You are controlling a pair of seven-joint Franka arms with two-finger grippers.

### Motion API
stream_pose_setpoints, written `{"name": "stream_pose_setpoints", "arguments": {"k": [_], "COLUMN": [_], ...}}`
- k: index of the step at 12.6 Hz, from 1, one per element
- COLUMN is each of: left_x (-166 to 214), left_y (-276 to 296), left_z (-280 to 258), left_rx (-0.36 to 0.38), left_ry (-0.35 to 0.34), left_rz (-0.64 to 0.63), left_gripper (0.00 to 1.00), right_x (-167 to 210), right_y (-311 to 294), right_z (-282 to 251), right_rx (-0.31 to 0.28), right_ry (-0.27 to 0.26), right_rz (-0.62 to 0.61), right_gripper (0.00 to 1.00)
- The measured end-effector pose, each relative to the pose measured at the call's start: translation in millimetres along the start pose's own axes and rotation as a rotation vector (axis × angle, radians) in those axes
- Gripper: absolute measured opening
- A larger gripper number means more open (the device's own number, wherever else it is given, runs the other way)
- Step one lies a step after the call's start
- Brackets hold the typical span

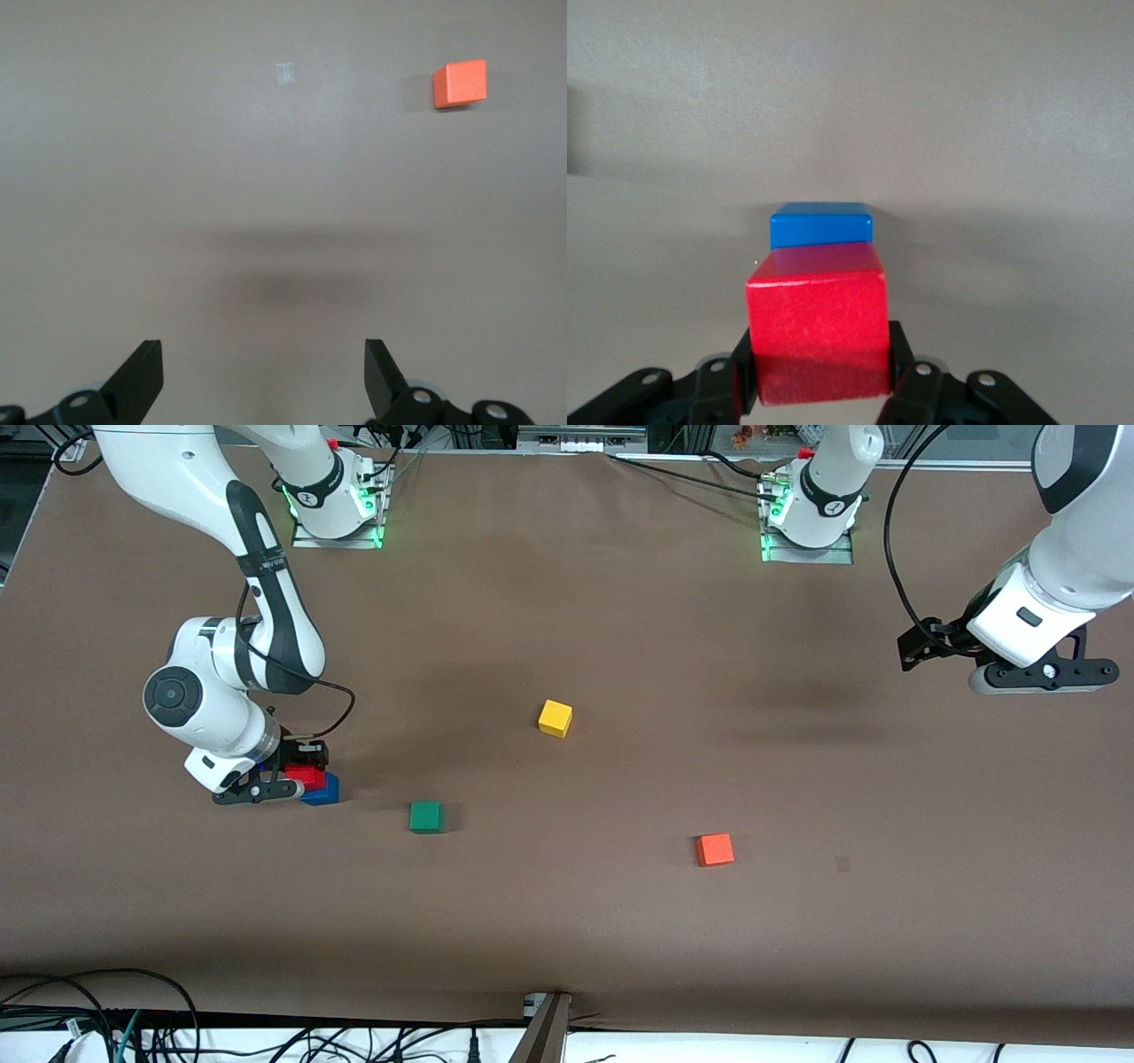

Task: Pass red block to right arm, stack on blue
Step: 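Lower the red cube onto the blue cube and open the right gripper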

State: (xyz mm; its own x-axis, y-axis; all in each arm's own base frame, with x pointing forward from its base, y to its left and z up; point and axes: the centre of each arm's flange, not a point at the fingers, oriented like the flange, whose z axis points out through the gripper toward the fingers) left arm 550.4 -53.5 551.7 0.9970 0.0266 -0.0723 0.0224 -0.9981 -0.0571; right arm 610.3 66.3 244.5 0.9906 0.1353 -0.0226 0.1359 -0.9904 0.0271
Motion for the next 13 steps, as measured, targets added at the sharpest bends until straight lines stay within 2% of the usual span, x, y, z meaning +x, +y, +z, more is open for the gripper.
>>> {"name": "stream_pose_setpoints", "arguments": {"k": [6, 7, 11, 13], "left_x": [-1.5, -1.6, -1.7, -1.8], "left_y": [5.0, 5.0, 5.0, 5.0], "left_z": [0.4, 0.4, 0.5, 0.6], "left_rx": [0.002, 0.002, 0.002, 0.002], "left_ry": [-0.007, -0.008, -0.009, -0.009], "left_rz": [0.005, 0.005, 0.004, 0.004], "left_gripper": [1.0, 1.0, 1.0, 1.0], "right_x": [0.9, 0.8, 1.0, 2.8], "right_y": [0.2, 0.3, 1.8, 4.2], "right_z": [0.3, 0.8, 1.2, -1.4], "right_rx": [-0.002, -0.002, -0.004, -0.006], "right_ry": [0.01, 0.009, 0.01, 0.019], "right_rz": [0.0, 0.0, 0.003, 0.006], "right_gripper": [0.57, 0.61, 0.99, 1.0]}}
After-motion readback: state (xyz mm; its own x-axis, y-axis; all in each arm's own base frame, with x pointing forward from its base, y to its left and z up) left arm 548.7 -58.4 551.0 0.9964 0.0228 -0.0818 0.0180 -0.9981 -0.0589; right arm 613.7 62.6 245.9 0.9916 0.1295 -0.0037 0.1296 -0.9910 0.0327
